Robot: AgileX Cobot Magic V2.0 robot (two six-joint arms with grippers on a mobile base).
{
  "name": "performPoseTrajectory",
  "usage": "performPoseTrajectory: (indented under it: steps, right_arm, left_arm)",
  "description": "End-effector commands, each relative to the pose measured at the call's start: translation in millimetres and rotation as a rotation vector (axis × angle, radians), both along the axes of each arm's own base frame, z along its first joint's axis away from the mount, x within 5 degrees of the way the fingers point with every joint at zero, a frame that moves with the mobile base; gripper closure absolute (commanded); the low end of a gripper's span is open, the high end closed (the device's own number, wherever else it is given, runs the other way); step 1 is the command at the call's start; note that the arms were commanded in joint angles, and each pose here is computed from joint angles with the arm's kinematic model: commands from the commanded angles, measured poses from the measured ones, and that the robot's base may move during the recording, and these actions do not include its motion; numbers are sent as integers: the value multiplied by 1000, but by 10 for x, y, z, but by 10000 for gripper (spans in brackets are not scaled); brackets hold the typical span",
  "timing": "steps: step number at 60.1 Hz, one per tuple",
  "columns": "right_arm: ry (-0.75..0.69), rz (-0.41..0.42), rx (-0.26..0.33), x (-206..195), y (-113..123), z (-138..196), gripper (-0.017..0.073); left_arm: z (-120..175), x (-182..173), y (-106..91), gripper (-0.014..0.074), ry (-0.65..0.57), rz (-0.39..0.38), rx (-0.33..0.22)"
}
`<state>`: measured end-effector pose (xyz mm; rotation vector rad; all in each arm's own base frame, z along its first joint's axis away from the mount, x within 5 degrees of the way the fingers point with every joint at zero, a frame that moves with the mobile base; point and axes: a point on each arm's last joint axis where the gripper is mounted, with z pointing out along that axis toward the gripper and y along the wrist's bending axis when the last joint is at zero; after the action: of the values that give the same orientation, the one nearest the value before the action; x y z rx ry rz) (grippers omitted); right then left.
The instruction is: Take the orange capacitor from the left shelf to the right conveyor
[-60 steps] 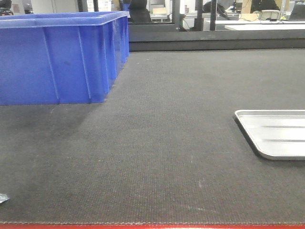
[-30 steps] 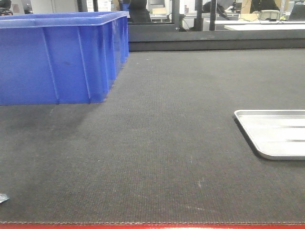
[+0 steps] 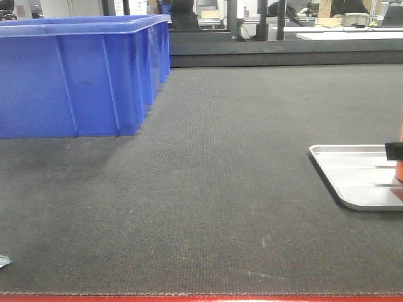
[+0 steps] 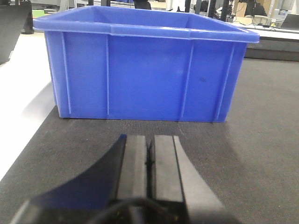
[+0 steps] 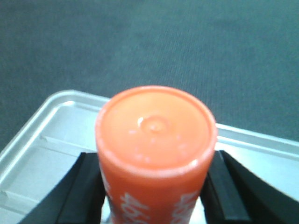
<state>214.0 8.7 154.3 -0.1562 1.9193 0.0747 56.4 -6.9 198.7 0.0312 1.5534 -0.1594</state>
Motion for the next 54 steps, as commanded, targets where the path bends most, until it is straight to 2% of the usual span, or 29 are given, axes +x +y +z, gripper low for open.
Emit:
performPoseTrajectory:
  steps: [1,10,20,27,44,54]
  right_arm:
    - [-134,15,-10,61,1,138,442]
    - [-131,15,-10,62,1,133,322]
    - [-131,15,-11,60,1,138,87]
    - [-132,12,-16,41,-2,176,-33]
    - [-121,-52,-18,-116,-53,409,-48]
    - [-189,-29,40,-297,24,674,-48]
  left_arm:
    - [107,-24,0,699,-110,-5,-13]
    - [107,-24,0,699,-110,-5,-13]
    - [107,-24,0,699,-110,-5,-13]
    - [107,-24,0,699,-110,-5,-13]
    - [107,-24,0,699,-110,-5,-13]
    - [107,-24,0,699,-110,-5,-13]
